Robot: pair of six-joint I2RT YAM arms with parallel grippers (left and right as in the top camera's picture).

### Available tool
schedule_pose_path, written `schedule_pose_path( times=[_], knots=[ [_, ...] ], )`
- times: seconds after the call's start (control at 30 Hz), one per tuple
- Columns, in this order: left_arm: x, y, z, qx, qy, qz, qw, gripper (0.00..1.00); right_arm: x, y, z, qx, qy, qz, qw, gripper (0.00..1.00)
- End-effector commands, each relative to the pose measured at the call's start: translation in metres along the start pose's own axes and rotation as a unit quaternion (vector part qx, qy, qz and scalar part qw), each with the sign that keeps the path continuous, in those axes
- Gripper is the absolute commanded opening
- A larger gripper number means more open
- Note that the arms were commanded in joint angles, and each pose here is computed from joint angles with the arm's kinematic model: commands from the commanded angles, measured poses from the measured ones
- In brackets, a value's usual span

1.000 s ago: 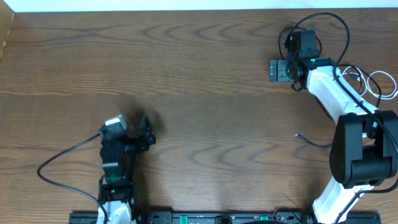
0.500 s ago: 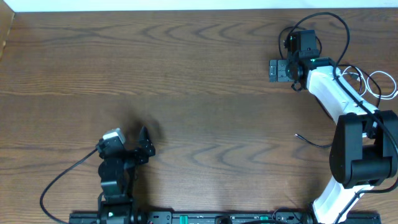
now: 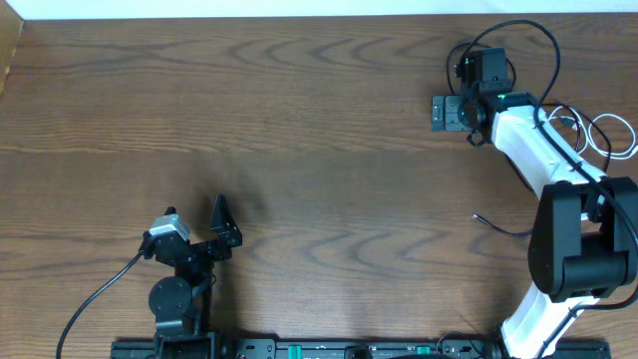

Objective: Untangle cables

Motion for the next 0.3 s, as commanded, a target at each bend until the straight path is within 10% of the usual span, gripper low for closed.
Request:
schedule_pose_path(
  times=[0.0, 0.27],
  knots=[
    [0.0060, -0.0003, -0.0094, 0.020, -0.005, 0.018, 1.000, 0.98, 0.0016, 0.0091, 0.0068, -0.014, 0.002, 0.002, 1.000, 0.99],
    [0.0091, -0.0025, -0.0154, 0.041, -0.005, 0.029, 0.999, 0.98, 0.0016, 0.0091, 0.0068, -0.014, 0.002, 0.002, 1.000, 0.99]
  ],
)
Point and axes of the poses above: each gripper's point midway between its finger pads, its own y axis back along the fingers, its own x axis along the line the jaws close on, z = x × y, the point moved 8 cm from there along y, back along the fingers, and after that the axes turned 8 degrees about y, right-handed, at the moved point
